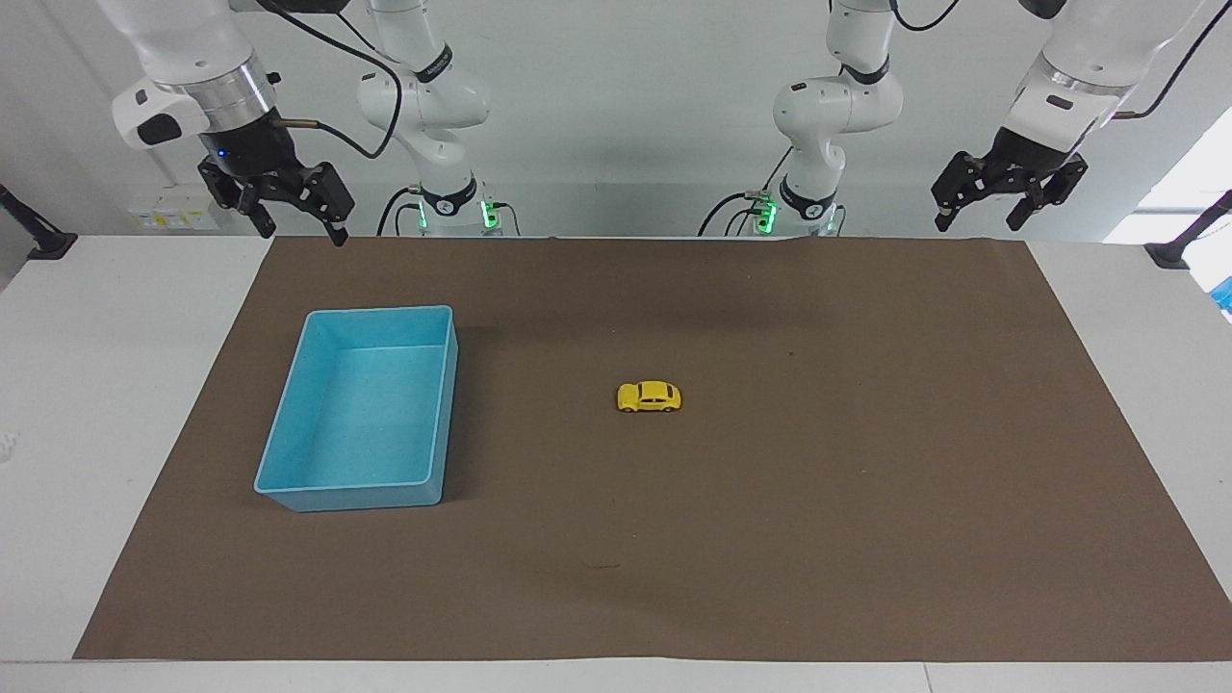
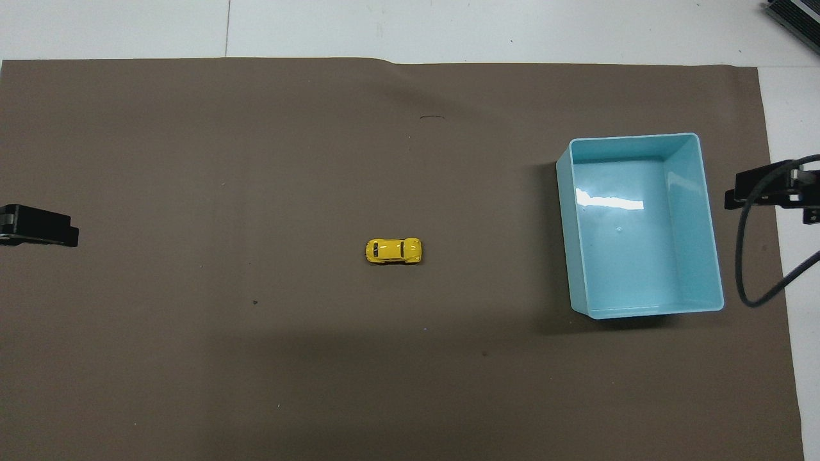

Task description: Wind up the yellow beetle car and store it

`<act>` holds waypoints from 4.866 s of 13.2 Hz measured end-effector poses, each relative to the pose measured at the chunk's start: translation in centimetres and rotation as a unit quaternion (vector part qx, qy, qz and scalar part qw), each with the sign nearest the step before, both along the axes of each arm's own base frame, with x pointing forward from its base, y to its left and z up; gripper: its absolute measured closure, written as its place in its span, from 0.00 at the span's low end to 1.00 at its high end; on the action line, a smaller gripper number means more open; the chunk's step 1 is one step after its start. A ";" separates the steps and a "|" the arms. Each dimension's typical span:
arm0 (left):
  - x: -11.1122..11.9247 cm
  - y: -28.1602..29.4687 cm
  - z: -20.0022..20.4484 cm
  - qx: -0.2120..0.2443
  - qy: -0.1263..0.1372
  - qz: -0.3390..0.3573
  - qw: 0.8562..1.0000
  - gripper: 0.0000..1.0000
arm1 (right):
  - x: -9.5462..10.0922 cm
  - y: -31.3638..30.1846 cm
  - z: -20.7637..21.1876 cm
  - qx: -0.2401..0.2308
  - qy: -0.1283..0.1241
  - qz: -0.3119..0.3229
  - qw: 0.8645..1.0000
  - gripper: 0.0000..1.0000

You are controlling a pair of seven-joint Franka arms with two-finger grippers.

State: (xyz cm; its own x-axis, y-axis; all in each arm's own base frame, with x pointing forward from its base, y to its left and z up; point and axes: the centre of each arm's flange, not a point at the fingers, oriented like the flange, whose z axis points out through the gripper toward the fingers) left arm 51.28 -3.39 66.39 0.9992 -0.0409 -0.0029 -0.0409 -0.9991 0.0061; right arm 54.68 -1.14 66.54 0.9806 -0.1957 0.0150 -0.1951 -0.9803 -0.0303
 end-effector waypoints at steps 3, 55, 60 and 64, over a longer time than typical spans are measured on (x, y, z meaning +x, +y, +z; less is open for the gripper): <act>0.0 -0.2 0.0 0.000 0.000 -0.002 1.000 0.00 | 0.0 0.0 0.0 0.000 0.000 0.000 1.000 0.00; 4.2 -22.6 -18.6 0.017 0.026 0.641 0.767 0.00 | 0.0 0.0 0.0 0.000 0.000 0.000 1.000 0.00; 4.3 -27.3 -23.0 0.009 0.028 0.683 0.729 0.00 | 0.0 0.0 0.0 0.000 0.000 0.000 1.000 0.00; 4.0 -30.9 -26.3 -0.005 0.030 0.712 0.701 0.00 | 0.0 0.0 0.0 0.000 0.000 0.000 1.000 0.00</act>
State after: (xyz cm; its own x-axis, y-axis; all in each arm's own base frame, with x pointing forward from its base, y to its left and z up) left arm 55.31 -34.26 40.10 0.0250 0.9983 -0.0532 0.9993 -0.0265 -0.0276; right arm 54.68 -1.14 66.54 0.9806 -0.1957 0.0150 -0.1951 -0.9803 -0.0303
